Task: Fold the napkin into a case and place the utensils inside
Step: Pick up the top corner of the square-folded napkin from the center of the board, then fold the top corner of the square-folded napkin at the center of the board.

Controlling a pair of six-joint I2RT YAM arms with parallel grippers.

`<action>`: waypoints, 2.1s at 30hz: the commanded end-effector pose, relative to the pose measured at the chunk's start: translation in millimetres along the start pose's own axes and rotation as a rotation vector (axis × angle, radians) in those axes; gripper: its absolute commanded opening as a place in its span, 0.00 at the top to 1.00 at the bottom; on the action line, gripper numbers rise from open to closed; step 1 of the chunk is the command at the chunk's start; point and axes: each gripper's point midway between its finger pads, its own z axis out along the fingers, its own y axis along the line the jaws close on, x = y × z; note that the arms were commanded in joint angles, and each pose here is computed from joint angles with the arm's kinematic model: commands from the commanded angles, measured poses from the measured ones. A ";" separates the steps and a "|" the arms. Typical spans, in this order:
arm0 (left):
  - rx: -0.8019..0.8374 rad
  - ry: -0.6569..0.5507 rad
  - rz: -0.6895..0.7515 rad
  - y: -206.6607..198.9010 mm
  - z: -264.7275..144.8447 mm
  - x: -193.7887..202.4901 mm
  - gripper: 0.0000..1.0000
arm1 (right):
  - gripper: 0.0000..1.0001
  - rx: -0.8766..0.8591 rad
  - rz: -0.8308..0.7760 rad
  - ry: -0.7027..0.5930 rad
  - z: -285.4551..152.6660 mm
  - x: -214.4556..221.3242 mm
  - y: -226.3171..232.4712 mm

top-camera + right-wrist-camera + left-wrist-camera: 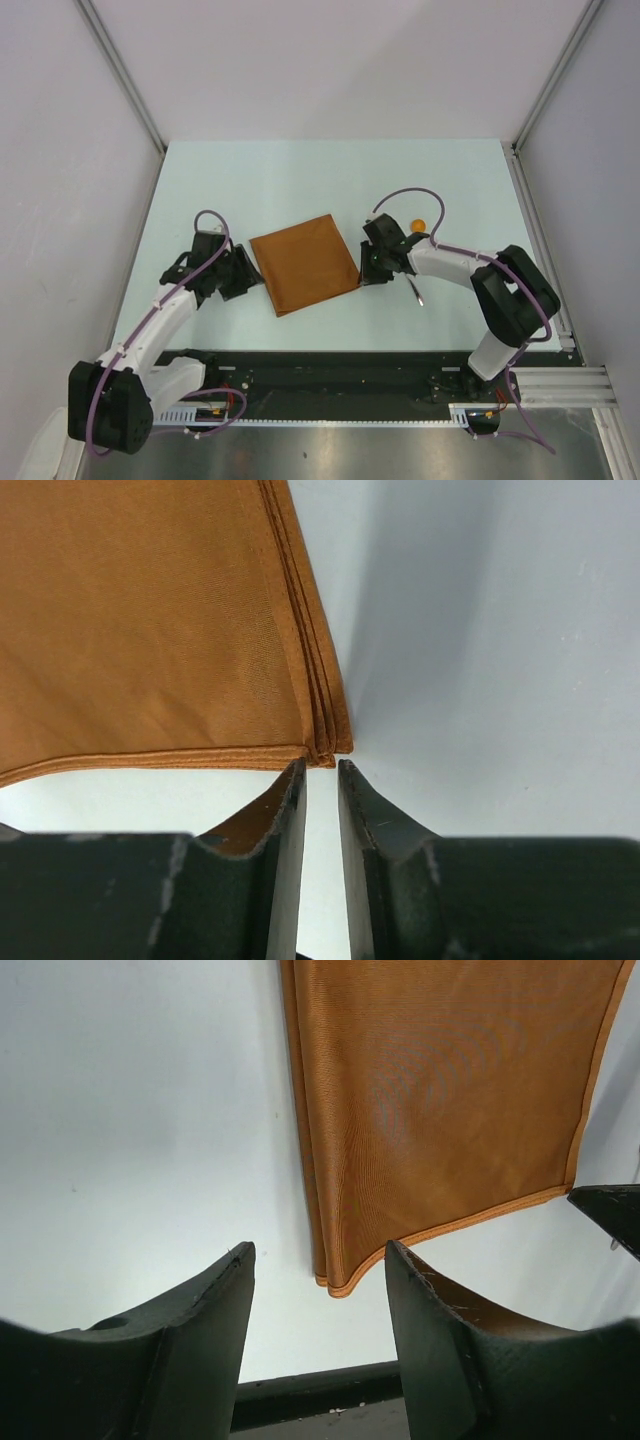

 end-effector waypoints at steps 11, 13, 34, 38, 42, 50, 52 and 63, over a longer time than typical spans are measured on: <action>0.036 -0.003 0.028 -7.1 -2.5 -5.2 0.40 | 0.83 -0.046 -0.017 -0.030 3.7 -15.9 16.2; 0.038 -0.003 0.028 -6.9 -1.9 -4.6 0.40 | 0.85 -0.044 -0.022 -0.029 3.4 -16.6 17.5; 0.049 -0.008 0.037 -10.4 -3.9 -9.6 0.40 | 0.79 -0.044 -0.021 0.001 8.6 -11.1 19.3; 0.056 -0.011 0.042 -14.0 -3.2 -13.8 0.40 | 0.90 -0.047 -0.016 0.003 7.8 -10.0 19.4; 0.061 -0.009 0.037 -17.2 1.5 -19.5 0.40 | 1.00 -0.083 -0.026 -0.040 -5.3 -23.7 34.2; 0.097 -0.019 0.007 -28.6 13.5 -55.2 0.44 | 1.00 -0.219 -0.090 -0.050 -7.8 -48.6 86.3; 0.096 -0.017 0.002 -27.8 15.9 -59.7 0.44 | 1.00 -0.265 -0.116 -0.035 3.6 -50.4 102.5; 0.132 0.021 -0.031 -25.6 31.8 -60.7 0.57 | 1.00 -0.486 -0.202 -0.006 37.2 -84.1 196.5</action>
